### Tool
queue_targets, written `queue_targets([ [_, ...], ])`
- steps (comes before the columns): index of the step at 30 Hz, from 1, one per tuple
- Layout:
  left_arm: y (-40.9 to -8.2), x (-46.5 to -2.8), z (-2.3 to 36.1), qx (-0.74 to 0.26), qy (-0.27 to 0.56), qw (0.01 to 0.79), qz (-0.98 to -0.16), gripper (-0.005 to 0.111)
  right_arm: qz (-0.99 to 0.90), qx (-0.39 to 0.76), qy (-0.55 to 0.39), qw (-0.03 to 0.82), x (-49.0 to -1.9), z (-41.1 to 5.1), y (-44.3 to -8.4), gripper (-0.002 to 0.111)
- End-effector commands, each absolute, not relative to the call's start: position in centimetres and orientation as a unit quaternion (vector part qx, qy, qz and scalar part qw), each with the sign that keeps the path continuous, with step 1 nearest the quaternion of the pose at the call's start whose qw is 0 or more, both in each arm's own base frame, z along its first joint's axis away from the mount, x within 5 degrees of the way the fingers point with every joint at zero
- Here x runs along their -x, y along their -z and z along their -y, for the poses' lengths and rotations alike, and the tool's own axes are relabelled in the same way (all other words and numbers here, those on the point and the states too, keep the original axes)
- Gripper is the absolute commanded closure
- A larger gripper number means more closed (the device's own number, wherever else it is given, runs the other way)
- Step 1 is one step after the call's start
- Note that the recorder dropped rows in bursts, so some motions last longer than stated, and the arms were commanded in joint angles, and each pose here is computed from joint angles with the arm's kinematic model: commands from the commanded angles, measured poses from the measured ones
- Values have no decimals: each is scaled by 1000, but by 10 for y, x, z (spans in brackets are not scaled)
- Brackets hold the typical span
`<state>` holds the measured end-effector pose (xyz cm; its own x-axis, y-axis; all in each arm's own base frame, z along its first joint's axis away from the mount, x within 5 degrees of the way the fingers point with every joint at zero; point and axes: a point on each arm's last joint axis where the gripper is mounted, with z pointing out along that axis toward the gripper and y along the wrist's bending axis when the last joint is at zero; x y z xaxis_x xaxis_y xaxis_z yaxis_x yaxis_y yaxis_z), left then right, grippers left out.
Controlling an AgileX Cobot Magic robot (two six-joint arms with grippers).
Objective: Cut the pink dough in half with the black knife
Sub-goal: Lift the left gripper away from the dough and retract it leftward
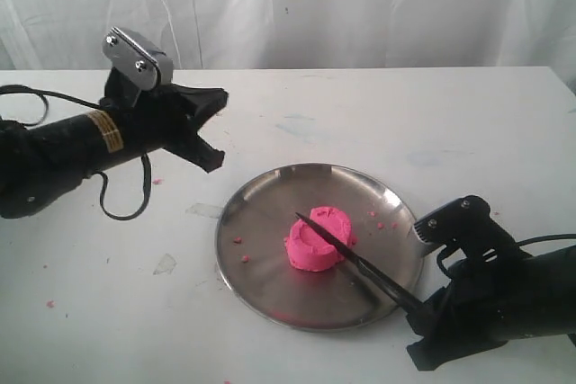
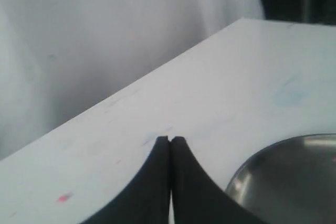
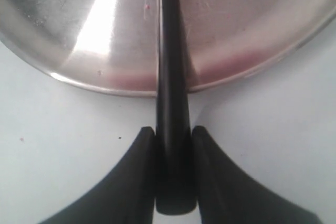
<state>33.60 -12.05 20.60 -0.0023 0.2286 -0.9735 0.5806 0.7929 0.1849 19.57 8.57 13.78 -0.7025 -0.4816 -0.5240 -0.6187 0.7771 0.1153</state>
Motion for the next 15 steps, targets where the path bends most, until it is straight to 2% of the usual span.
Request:
queue_targets([
  [1,-218,-312,97,-239,37,573,-783,107,-913,297,-142,241,-196,-86,-137,108],
  [6,-216,-280,81,-295,-23,447,-844,107,-913,297,-142,241,-196,-86,-137,108],
  [15,-193,-242,67,-307,-32,322,-895,107,-913,297,-142,242,-197,-86,-138,108],
])
